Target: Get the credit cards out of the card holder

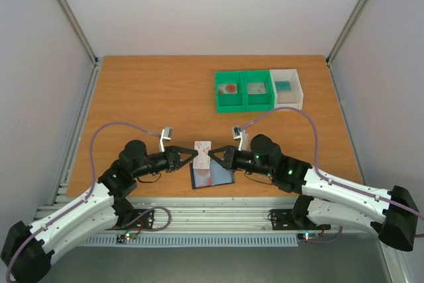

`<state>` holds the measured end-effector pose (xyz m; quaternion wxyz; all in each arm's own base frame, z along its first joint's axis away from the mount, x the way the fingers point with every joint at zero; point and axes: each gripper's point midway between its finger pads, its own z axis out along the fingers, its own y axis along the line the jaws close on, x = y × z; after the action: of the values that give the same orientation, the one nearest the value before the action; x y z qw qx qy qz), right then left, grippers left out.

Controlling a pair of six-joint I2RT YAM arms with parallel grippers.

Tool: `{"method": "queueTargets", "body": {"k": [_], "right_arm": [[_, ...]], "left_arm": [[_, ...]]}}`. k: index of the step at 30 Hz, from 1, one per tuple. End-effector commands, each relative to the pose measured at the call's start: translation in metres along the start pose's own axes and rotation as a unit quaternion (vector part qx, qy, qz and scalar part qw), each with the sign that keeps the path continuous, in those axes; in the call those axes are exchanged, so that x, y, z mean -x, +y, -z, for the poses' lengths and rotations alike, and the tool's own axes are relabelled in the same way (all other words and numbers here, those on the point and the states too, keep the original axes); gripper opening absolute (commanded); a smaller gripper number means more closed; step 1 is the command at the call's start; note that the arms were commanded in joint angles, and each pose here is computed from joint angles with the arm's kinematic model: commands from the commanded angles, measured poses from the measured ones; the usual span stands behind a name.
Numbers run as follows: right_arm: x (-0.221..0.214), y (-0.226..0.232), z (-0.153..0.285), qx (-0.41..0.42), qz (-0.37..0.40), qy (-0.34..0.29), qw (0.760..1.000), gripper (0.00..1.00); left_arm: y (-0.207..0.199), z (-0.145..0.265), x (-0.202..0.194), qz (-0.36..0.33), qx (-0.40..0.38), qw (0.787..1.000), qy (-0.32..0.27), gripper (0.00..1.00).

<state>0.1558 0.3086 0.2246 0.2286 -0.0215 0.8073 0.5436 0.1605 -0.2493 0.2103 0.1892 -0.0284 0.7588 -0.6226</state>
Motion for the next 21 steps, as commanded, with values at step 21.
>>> {"method": "queueTargets", "body": {"k": [21], "right_arm": [[-0.016, 0.013, 0.076, -0.088, 0.204, 0.106, 0.969, 0.38]], "left_arm": [[-0.035, 0.013, -0.046, -0.099, -0.029, 0.982, 0.158, 0.00]]}}
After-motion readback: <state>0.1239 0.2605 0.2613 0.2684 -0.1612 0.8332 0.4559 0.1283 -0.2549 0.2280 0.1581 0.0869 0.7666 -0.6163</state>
